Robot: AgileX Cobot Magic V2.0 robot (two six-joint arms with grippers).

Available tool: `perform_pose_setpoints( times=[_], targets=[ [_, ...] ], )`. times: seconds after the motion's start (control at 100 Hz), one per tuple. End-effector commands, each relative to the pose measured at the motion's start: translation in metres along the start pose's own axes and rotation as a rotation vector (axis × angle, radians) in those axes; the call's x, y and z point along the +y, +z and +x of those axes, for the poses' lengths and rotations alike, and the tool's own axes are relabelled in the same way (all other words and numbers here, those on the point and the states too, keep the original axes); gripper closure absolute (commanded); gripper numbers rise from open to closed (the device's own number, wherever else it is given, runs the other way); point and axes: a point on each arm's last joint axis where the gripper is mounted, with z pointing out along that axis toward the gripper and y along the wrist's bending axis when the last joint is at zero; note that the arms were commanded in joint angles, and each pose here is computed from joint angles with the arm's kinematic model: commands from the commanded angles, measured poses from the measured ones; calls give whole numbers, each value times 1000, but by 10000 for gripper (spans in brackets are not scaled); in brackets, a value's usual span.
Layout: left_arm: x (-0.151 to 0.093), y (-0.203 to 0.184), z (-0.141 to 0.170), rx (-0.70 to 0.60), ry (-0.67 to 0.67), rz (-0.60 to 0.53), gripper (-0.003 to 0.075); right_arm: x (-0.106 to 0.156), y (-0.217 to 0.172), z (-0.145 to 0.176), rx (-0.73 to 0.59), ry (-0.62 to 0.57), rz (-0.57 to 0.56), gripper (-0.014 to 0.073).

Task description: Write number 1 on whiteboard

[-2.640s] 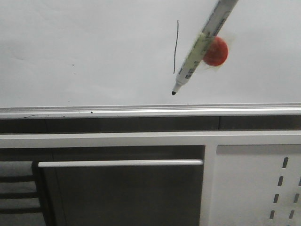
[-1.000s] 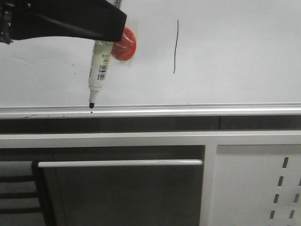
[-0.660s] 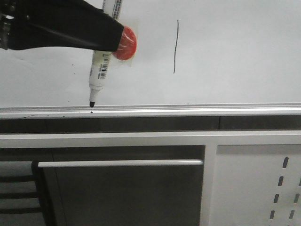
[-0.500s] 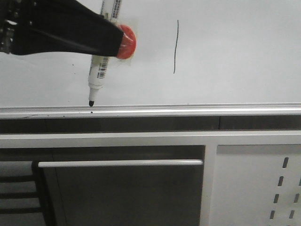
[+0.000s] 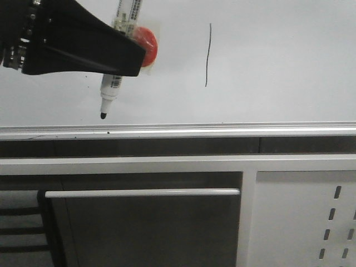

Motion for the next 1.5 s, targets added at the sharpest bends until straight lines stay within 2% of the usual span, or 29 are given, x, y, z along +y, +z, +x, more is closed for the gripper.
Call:
perform_pose_setpoints(
  times=[0.0,0.05,0.31,0.4,0.57,0.65,0.76,0.88,1.06,1.26,1.49],
  targets=[
    [-1,-4,-17,-75,-15,7,676,3,-12,-16,-96,-5,14,639],
    [-1,-4,-17,-75,-15,7,738,3,-12,-16,-96,-5,14,639],
    [-1,-4,-17,-75,-18,7,741,2,-12,-17,-99,-4,18,630],
    [0,-4,-17,-74,-22,-3,741,-1,-13,-17,-102,1,29,545],
    [6,-8,-15,-84,-77,-108,741,-17,-19,-15,-113,81,85,248],
    [8,-13,-11,-98,-119,-171,741,-26,-27,-14,-121,111,123,188],
    [9,-20,-9,-141,-158,-237,741,-32,-38,-15,-146,130,158,190],
    [10,-26,-11,-145,-143,-282,741,-32,-45,-16,-171,141,167,190],
    [17,-29,-15,-135,-142,-360,741,-32,-46,-16,-172,142,166,190],
    [27,-36,-34,-161,-126,-463,741,-32,-46,-16,-173,144,165,190],
    [36,-41,-33,-133,-138,-563,741,-33,-46,-17,-180,144,170,190]
  ],
)
